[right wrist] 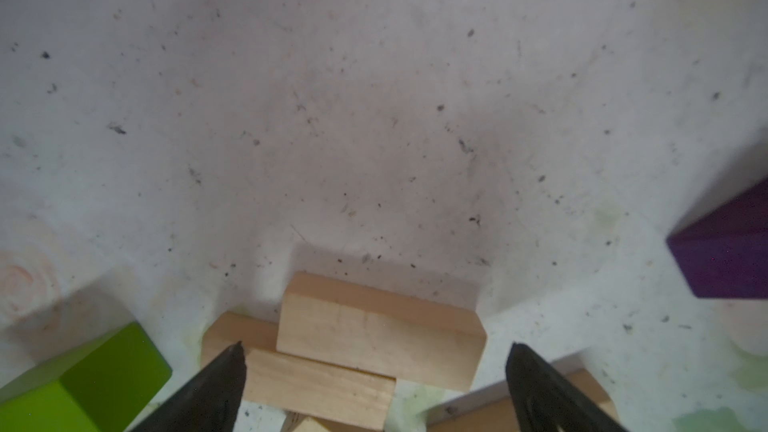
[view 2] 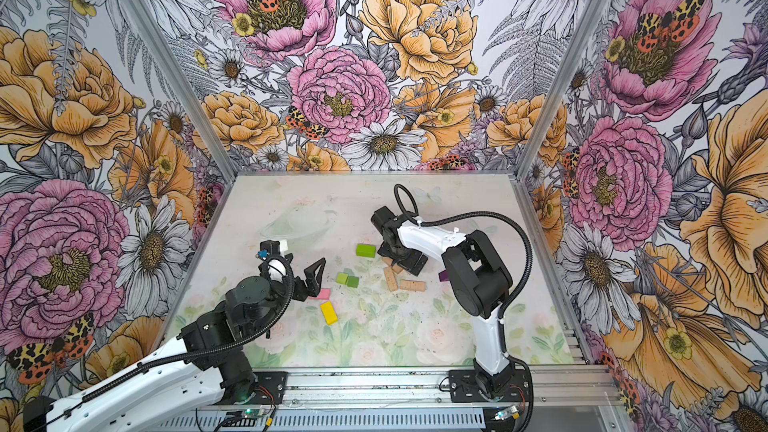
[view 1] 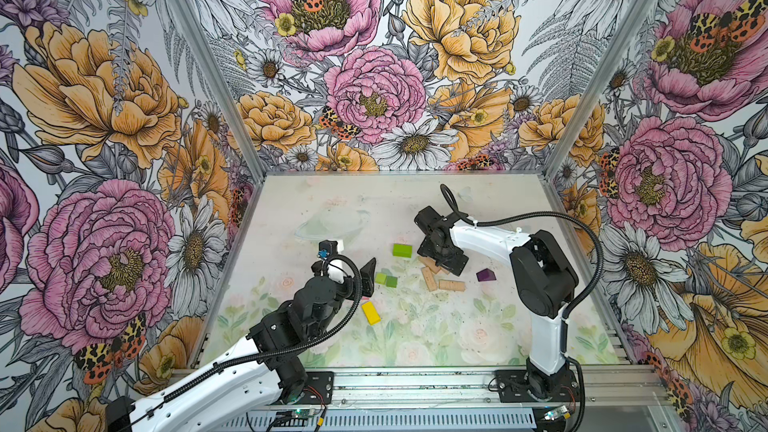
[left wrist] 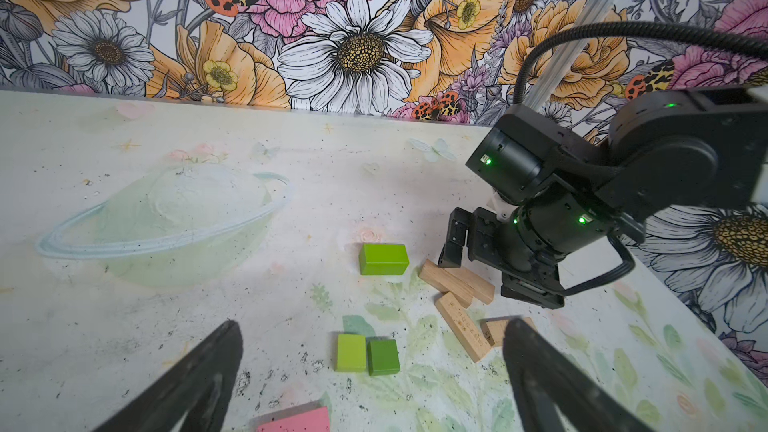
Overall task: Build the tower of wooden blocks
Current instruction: 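Reach the right gripper over the wooden blocks while the left arm moves inward, then lower the right gripper and grasp a wooden block by its end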
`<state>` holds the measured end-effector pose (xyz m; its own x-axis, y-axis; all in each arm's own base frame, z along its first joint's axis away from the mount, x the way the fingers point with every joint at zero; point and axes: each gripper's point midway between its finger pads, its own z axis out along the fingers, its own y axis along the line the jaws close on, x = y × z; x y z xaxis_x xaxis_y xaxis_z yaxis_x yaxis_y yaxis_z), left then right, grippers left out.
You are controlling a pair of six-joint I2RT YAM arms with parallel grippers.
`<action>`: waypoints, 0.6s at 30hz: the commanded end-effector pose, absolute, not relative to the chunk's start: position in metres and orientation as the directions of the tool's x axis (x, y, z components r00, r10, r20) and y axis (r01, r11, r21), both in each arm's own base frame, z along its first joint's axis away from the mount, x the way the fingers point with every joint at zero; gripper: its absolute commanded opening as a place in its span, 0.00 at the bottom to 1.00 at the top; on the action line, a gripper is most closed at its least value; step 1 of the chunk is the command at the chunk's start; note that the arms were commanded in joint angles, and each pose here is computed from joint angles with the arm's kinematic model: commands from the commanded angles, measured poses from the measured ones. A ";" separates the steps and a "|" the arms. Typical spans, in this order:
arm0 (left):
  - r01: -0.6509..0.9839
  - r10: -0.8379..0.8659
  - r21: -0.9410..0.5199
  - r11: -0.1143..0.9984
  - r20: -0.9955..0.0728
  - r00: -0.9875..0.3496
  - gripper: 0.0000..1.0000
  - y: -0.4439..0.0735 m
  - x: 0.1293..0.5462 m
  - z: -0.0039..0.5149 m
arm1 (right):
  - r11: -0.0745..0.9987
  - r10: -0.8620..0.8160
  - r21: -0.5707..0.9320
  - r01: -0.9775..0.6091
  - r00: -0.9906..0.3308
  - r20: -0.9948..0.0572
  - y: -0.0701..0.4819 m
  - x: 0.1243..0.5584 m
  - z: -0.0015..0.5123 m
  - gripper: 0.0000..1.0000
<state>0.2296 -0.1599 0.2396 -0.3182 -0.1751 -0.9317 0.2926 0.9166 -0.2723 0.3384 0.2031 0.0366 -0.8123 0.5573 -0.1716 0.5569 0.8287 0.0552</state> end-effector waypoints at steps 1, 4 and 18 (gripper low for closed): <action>0.302 -0.169 -0.268 0.915 -0.933 -0.317 0.99 -0.160 0.227 0.237 | 0.812 0.583 0.069 0.580 -0.798 -0.153 0.206 0.346 0.033 0.99; 0.304 -0.169 -0.269 0.914 -0.933 -0.317 0.99 -0.160 0.227 0.237 | 0.807 0.591 0.070 0.587 -0.795 -0.139 0.203 0.348 0.028 0.96; 0.273 -0.179 -0.268 0.924 -0.934 -0.310 0.99 -0.152 0.228 0.236 | 0.806 0.592 0.076 0.587 -0.796 -0.124 0.202 0.354 0.022 0.82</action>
